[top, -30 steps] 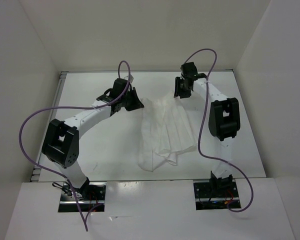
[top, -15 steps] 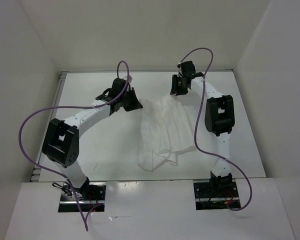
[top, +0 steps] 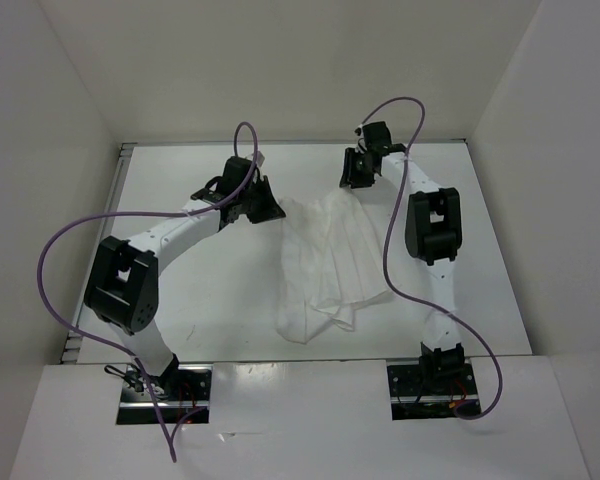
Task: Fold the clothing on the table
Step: Flatten the skirt out
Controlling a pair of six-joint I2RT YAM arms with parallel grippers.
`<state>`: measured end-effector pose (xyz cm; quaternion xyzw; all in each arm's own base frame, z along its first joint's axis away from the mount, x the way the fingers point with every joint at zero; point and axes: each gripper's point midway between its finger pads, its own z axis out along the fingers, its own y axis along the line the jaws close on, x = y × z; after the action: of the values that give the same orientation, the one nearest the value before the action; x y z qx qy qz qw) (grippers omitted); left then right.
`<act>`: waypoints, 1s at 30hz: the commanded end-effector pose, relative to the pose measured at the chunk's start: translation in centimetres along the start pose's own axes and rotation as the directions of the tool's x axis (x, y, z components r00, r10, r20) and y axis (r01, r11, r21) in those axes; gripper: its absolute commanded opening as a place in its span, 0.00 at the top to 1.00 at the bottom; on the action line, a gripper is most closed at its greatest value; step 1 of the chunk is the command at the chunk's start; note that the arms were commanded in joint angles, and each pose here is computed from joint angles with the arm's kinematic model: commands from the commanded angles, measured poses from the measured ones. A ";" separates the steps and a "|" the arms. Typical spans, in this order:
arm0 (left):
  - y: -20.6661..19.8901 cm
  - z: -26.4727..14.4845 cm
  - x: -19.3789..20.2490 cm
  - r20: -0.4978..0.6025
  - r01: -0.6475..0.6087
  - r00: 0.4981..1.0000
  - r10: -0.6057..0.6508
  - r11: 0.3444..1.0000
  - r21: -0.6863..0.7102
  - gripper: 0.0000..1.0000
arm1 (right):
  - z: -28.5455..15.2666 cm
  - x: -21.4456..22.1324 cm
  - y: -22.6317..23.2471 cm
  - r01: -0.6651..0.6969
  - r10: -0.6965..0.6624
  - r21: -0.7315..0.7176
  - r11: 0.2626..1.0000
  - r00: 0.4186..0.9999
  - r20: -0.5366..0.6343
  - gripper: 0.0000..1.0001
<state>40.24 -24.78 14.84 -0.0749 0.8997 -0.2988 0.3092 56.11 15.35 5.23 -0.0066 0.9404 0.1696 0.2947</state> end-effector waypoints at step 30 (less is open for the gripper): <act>-3.6 -14.7 -16.1 0.331 -0.146 0.942 0.061 0.960 0.239 1.00 | -29.6 -10.5 7.0 0.130 -0.029 -0.203 0.971 0.899 0.438 1.00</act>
<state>43.54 -16.30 31.01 -0.0595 0.8144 -0.3770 0.4371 48.42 12.04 33.94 -0.0293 0.8385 0.2558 0.4802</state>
